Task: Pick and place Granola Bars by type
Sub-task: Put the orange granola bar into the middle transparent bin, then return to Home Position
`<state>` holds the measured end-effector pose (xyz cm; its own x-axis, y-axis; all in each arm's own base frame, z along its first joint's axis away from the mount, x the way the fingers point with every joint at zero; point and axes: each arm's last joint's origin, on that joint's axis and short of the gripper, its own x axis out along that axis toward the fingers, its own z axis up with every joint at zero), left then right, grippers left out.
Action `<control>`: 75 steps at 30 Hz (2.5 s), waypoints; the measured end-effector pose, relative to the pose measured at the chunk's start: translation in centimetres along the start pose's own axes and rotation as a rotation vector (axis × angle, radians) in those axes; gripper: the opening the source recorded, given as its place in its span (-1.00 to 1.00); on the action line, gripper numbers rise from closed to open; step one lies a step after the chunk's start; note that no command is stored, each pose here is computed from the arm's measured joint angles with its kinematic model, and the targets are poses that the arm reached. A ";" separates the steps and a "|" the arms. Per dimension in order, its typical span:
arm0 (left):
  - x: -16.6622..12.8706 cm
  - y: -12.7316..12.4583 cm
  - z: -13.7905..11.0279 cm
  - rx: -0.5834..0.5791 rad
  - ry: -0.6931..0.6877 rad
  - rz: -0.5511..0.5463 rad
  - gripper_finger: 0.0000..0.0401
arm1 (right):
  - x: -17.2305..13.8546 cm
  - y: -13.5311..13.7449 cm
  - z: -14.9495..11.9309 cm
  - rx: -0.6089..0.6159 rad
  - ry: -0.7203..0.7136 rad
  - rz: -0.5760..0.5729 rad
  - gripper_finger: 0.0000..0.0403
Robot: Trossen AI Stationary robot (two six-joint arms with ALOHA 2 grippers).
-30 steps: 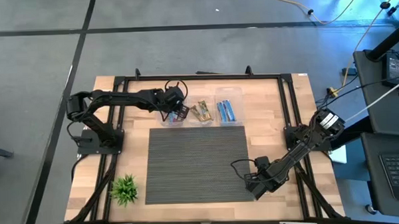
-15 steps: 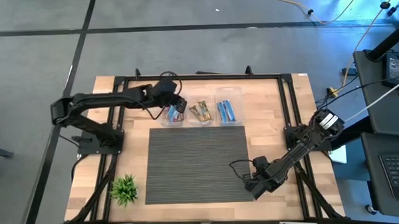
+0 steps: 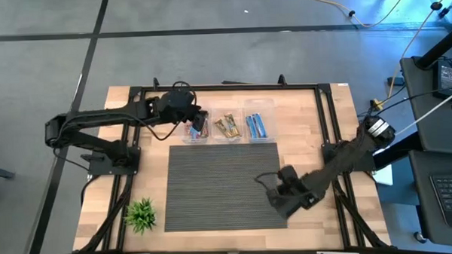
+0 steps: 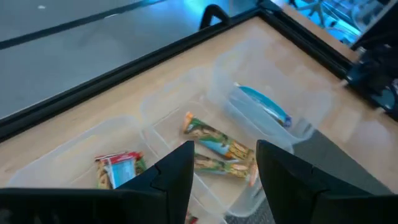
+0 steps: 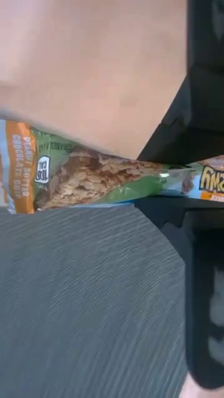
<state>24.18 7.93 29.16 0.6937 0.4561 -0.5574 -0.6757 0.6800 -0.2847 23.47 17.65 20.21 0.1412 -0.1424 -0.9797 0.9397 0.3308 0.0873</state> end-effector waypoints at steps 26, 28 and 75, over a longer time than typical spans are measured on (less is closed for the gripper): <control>-3.1 -3.7 -2.9 0.088 -0.004 -0.005 -0.18 | -2.1 4.8 27.6 -0.409 -0.471 0.364 -0.61; -3.6 -3.8 -3.2 0.098 -0.003 0.001 -0.18 | -0.7 5.1 28.4 -0.416 -0.452 0.370 -0.61; -7.0 -1.6 -6.0 0.163 -0.282 -0.382 -0.17 | -3.6 3.0 22.7 -0.853 -0.531 0.506 -0.34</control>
<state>18.93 0.22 28.81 0.9394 0.2793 -0.1987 -0.3284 0.8992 -0.2890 32.84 -2.03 28.12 0.7523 -0.1226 -0.6473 0.2448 0.9642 0.1018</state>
